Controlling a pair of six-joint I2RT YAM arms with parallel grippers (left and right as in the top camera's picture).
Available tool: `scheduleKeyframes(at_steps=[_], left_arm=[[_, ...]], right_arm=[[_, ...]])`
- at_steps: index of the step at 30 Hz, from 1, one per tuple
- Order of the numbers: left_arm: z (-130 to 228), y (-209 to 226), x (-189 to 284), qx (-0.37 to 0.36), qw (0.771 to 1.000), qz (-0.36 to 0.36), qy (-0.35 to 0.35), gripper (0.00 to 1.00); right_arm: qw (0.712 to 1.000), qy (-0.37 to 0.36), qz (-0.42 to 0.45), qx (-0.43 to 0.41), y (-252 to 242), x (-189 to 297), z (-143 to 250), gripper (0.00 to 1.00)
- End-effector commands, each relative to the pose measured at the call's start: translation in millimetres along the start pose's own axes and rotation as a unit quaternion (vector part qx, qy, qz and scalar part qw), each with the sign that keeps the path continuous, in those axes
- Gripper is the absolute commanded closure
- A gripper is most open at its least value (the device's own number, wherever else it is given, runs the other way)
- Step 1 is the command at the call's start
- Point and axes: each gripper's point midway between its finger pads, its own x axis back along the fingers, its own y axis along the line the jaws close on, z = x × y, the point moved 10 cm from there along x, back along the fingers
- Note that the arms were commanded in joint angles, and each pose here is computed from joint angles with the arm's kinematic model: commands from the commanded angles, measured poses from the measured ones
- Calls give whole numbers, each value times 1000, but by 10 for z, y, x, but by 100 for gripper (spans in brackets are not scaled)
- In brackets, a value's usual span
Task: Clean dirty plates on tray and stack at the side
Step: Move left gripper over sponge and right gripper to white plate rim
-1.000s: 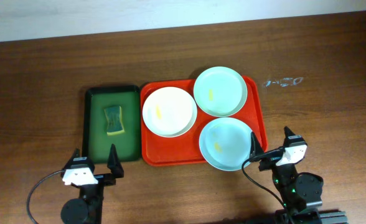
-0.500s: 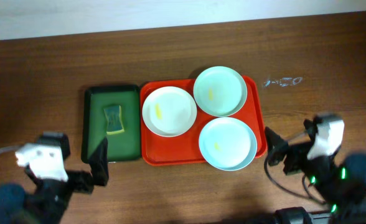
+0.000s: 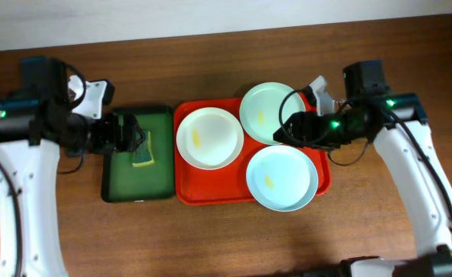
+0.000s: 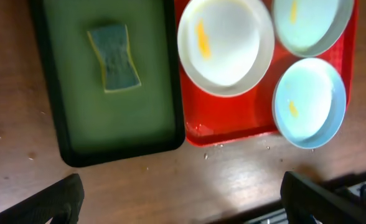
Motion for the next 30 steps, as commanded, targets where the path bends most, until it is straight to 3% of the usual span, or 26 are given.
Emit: scheduleKeyframes(at_steps=[1, 8, 14, 17, 20, 23, 24, 25, 26, 27, 28, 30], left_arm=[[-82, 48, -204, 11, 999, 15, 40, 1], [-27, 168, -552, 39, 995, 12, 90, 1], [43, 225, -726, 60, 992, 9, 109, 1], [50, 234, -731, 76, 991, -11, 112, 1], [48, 233, -732, 76, 991, -11, 111, 1], [-24, 240, -747, 68, 994, -11, 87, 1], [-63, 243, -753, 66, 995, -10, 74, 1], [-77, 244, -755, 64, 996, -10, 69, 1], [-96, 247, -758, 62, 996, -10, 63, 1], [-111, 248, -760, 61, 996, -11, 58, 21], [-118, 250, -761, 60, 997, -11, 55, 39], [-118, 252, -763, 60, 997, -12, 55, 50]], right_arm=[[999, 6, 32, -9, -72, -30, -35, 33], [988, -7, 138, -67, -173, -50, -32, 24], [974, -15, 222, -40, 66, -325, 13, 22], [975, -22, 220, -7, 246, -494, 18, 22], [978, -25, 208, 14, 327, -609, -7, 2], [979, -44, 196, 23, 353, -616, -73, 2], [980, -54, 191, 28, 366, -624, -109, 6], [980, -61, 188, 32, 376, -627, -134, 27], [980, -70, 183, 36, 386, -640, -168, 57], [980, -74, 180, 31, 394, -681, -190, 68], [981, -72, 180, 26, 380, -781, -207, 76], [979, -61, 195, 26, 313, -963, -218, 69]])
